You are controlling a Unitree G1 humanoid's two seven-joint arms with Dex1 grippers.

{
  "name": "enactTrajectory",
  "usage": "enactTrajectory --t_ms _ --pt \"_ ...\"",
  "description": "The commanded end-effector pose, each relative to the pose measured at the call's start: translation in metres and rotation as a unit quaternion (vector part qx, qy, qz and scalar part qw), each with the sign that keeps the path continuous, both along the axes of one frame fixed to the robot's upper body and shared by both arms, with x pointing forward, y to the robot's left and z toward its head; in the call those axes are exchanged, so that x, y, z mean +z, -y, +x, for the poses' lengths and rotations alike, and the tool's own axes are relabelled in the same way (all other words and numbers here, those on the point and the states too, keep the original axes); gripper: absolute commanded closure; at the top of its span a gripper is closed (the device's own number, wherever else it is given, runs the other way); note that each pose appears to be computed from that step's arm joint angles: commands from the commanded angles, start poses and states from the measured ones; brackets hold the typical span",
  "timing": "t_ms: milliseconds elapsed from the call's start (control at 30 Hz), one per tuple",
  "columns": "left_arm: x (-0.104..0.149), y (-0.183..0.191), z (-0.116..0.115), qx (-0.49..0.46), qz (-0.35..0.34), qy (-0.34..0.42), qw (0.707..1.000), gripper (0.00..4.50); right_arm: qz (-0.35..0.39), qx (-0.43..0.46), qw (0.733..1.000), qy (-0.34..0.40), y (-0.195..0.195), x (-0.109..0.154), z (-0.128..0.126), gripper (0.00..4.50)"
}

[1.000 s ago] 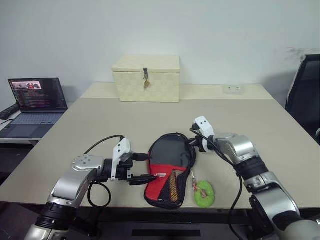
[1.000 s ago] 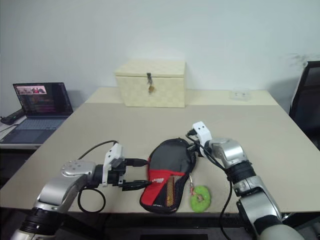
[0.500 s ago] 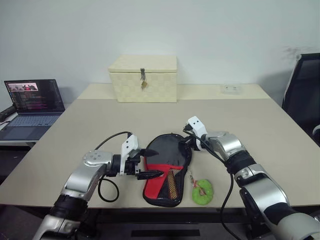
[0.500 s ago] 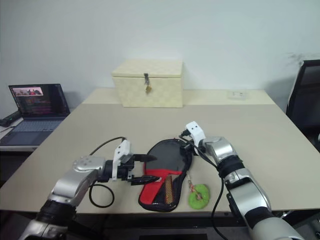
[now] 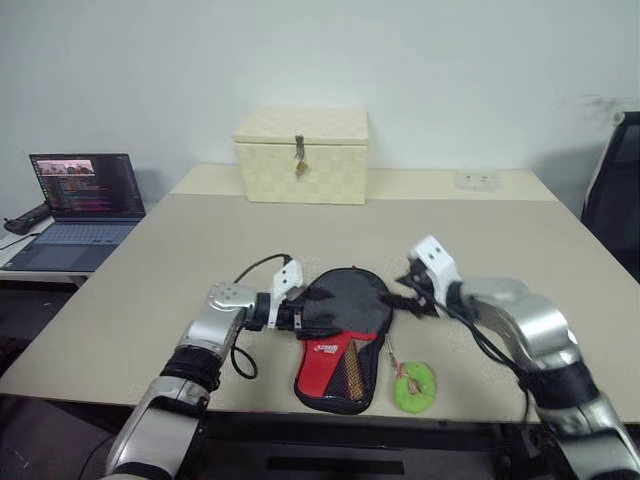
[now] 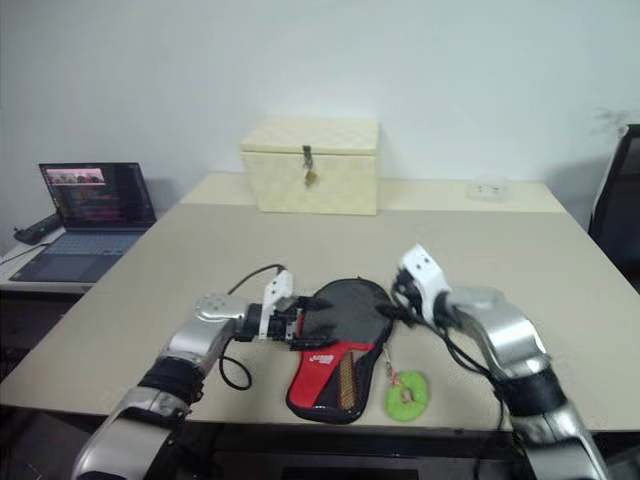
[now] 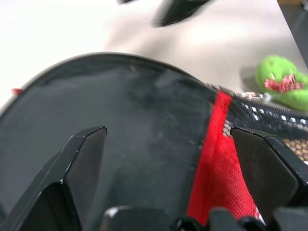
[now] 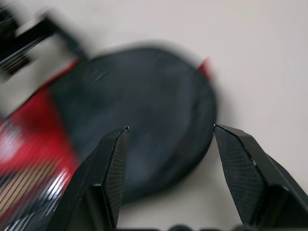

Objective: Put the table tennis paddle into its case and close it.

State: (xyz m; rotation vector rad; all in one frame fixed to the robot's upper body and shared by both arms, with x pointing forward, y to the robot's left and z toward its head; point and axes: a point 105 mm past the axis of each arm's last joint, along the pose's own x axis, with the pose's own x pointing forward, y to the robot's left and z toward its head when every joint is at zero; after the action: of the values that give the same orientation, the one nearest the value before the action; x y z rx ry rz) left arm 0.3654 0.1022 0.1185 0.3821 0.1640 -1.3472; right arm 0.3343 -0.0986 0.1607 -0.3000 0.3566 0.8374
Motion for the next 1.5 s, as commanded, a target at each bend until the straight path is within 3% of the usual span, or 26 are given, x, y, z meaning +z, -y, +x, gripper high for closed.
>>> enactTrajectory --t_ms 33,133,300,600,900,1000,1233,1500 --pt "0.004 0.008 0.003 -0.022 0.007 0.021 1.000 0.00 0.001 0.053 0.999 0.007 -0.004 0.012 -0.043 1.47" --pt "-0.004 0.012 0.006 -0.022 0.014 0.010 1.000 0.00 0.002 0.088 0.996 -0.026 -0.001 0.004 -0.075 1.47" --pt "-0.010 0.014 0.008 -0.024 0.021 0.009 0.999 0.00 -0.032 0.104 0.992 -0.058 0.009 -0.016 -0.093 1.47" --pt "-0.012 0.017 0.007 -0.028 0.019 0.007 0.999 0.00 -0.111 0.100 0.986 -0.067 0.015 -0.069 -0.086 1.47" --pt "-0.013 0.014 0.008 -0.023 0.020 0.008 1.000 0.00 -0.126 0.085 0.987 -0.049 0.017 -0.078 -0.071 1.47" --pt "-0.014 0.013 0.008 -0.022 0.021 0.007 1.000 0.00 -0.127 0.077 0.988 -0.045 0.021 -0.077 -0.068 2.06" --pt "-0.032 0.012 0.006 -0.007 0.030 -0.018 0.999 0.00 -0.134 0.083 0.986 -0.050 0.034 -0.072 -0.077 4.48" --pt "-0.049 0.015 -0.001 -0.030 0.052 -0.042 0.997 0.00 -0.135 0.088 0.986 -0.048 0.034 -0.064 -0.083 4.48"
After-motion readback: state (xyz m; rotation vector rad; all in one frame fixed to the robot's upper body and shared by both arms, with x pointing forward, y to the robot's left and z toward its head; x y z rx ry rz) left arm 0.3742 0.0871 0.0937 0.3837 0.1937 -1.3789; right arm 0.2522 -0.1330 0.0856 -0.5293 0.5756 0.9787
